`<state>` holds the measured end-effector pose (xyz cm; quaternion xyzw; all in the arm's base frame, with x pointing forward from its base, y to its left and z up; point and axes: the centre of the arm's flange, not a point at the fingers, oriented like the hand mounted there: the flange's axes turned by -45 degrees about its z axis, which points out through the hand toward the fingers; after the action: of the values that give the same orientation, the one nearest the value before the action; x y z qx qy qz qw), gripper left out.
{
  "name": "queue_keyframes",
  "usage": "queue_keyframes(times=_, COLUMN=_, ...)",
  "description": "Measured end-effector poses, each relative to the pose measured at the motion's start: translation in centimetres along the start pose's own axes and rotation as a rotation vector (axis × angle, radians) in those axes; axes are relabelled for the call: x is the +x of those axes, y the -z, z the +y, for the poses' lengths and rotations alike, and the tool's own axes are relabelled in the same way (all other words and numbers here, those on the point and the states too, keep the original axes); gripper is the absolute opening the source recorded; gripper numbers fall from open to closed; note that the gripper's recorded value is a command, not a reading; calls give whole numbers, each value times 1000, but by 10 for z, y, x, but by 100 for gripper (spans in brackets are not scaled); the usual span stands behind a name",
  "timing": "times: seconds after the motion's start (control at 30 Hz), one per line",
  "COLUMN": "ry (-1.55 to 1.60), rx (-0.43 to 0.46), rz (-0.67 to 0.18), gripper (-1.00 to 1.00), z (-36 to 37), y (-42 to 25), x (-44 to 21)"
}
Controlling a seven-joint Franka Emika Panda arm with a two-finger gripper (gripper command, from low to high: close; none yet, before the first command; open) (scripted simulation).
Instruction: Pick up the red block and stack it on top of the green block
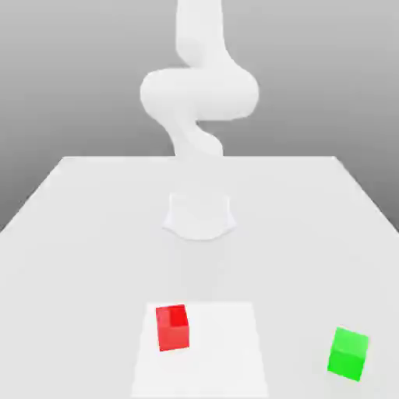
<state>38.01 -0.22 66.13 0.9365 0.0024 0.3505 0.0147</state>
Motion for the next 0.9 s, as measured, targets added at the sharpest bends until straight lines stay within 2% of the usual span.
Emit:
queue_keyframes(times=0.3, ry=105, rx=-28, rz=-336, gripper=0, z=18, y=-207, x=-91)
queue_keyframes(times=0.47, ry=146, rx=9, rz=-512, gripper=0, z=28, y=-287, x=-173)
queue_keyframes(times=0.63, ry=173, rx=80, rz=-677, gripper=0, z=31, y=-339, x=-269)
queue_keyframes(times=0.87, ry=178, rx=99, rz=-710, gripper=0, z=29, y=-392, x=-328)
queue_keyframes(times=0.9, ry=179, rx=99, rz=-711, gripper=-100, z=28, y=-396, x=-332)
